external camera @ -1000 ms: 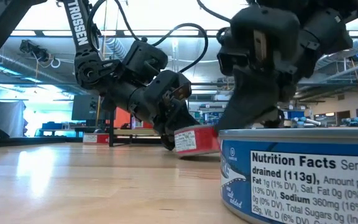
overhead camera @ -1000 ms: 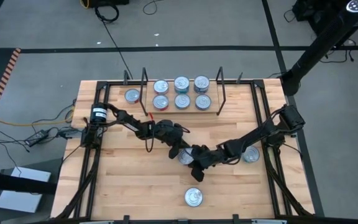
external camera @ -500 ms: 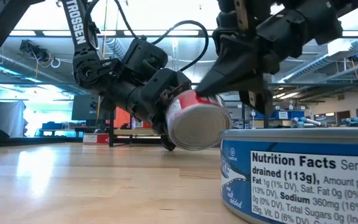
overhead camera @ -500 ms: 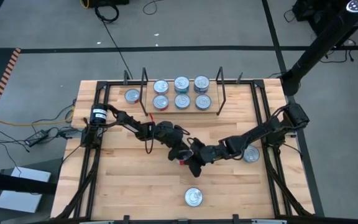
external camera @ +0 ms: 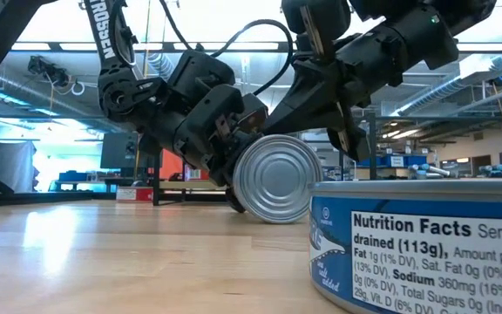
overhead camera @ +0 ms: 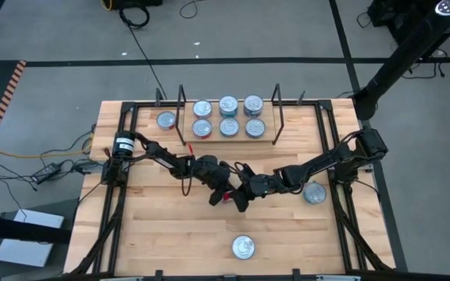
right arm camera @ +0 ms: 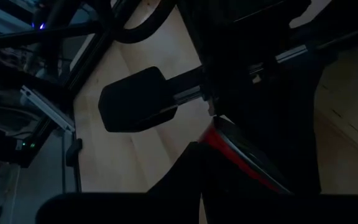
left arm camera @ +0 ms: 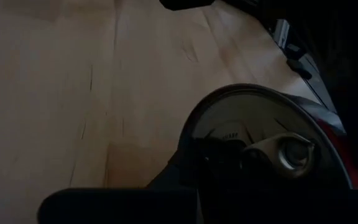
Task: Stack canned seafood by type on shelf
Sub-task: Stack the red tuna can on top of the other red tuna can on the shelf
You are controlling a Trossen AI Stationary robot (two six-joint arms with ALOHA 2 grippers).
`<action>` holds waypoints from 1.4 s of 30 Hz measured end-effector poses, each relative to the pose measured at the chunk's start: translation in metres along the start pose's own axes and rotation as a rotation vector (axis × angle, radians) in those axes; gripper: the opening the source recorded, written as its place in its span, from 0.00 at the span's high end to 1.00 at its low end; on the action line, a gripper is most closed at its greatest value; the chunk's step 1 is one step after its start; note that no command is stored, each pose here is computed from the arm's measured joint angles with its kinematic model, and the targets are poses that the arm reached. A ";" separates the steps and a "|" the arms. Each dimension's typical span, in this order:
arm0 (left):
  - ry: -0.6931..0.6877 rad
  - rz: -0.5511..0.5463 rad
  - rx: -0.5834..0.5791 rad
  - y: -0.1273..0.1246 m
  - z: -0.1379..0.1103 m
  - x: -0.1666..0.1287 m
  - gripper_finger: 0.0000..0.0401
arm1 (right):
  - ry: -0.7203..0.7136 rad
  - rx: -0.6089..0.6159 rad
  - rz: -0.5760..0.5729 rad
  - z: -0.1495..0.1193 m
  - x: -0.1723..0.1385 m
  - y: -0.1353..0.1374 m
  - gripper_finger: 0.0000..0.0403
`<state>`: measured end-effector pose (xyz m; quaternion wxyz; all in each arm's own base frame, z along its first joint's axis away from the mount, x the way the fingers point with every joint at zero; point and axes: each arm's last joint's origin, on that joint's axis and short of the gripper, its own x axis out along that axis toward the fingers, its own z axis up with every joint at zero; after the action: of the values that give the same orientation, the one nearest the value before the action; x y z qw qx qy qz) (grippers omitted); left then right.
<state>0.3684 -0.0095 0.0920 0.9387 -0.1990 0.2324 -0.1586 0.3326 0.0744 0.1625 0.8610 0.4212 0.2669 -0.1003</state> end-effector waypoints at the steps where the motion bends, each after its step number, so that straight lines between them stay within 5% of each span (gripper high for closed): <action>1: 0.000 0.000 0.000 0.000 0.000 0.000 1.00 | 0.000 0.000 0.001 0.000 0.000 0.000 0.98; 16: 0.052 0.124 0.017 0.014 0.033 -0.041 1.00 | 0.000 -0.044 0.004 0.000 0.000 0.000 0.97; 25: 0.103 0.316 0.088 -0.023 0.066 -0.091 1.00 | -0.019 -0.114 -0.009 0.003 0.001 -0.002 0.97; 29: 0.117 0.309 0.077 -0.051 0.074 -0.114 0.99 | -0.024 -0.147 -0.014 0.006 0.001 -0.004 0.97; 36: 0.121 0.288 0.009 -0.088 0.069 -0.117 0.84 | -0.045 -0.169 -0.023 0.013 0.002 -0.008 0.97; 42: 0.128 0.378 0.046 -0.102 0.057 -0.103 0.63 | -0.061 -0.180 -0.012 0.016 0.003 -0.008 0.97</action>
<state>0.2890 -0.0404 0.2224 0.9394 -0.1200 0.3210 0.0026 0.3377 0.0571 0.1640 0.9025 0.3373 0.2509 -0.0939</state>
